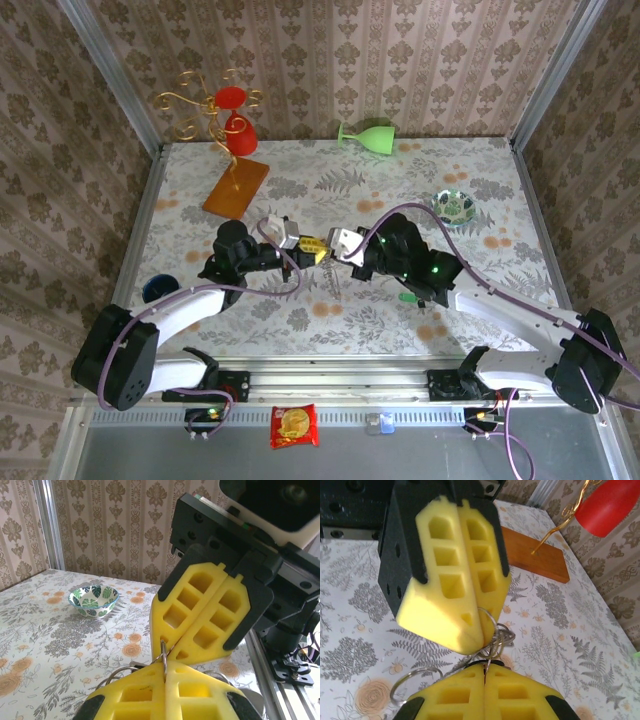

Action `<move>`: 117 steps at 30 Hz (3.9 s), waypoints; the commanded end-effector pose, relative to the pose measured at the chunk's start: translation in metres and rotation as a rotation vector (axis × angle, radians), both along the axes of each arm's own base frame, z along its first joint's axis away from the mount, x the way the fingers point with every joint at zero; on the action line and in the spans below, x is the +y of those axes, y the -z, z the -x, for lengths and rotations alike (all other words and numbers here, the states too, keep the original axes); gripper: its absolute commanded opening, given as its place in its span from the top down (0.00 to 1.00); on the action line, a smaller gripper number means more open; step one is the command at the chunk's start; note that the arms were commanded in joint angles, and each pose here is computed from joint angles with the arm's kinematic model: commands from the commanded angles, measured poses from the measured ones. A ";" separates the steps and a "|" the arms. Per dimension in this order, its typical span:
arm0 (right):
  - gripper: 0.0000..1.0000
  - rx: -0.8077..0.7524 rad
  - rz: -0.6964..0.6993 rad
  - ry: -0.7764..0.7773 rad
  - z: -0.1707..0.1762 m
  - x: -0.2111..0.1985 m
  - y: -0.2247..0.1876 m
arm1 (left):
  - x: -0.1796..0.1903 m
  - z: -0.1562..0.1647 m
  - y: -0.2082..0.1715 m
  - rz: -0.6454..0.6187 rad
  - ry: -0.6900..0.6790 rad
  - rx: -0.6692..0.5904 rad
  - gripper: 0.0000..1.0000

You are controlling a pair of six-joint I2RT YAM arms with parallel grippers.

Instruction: Put the keys on the keyring

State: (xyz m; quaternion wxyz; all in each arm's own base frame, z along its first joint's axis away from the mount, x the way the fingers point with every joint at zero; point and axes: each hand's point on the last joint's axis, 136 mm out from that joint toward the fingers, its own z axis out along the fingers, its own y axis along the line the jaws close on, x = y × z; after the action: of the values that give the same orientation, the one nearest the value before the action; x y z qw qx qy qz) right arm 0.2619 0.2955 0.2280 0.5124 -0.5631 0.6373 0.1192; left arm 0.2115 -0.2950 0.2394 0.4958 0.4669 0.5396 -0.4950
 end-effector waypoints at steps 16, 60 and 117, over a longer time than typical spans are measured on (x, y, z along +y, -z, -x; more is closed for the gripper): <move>0.65 0.180 -0.229 -0.049 0.015 -0.015 -0.027 | -0.003 0.016 -0.012 0.037 0.069 -0.147 1.00; 1.00 0.315 0.110 -0.250 0.038 0.001 -0.003 | -0.005 0.023 0.014 -0.167 0.105 -0.198 0.84; 1.00 0.364 0.234 -0.251 0.031 0.012 0.022 | 0.003 0.038 0.040 -0.226 0.179 -0.101 0.75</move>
State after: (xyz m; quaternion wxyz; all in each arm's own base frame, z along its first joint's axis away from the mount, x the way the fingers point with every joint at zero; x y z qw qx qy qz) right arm 0.2311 0.3038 0.1962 0.2974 -0.6530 0.6629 0.2138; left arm 0.1838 -0.2947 0.1975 0.4259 0.5805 0.5382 -0.4381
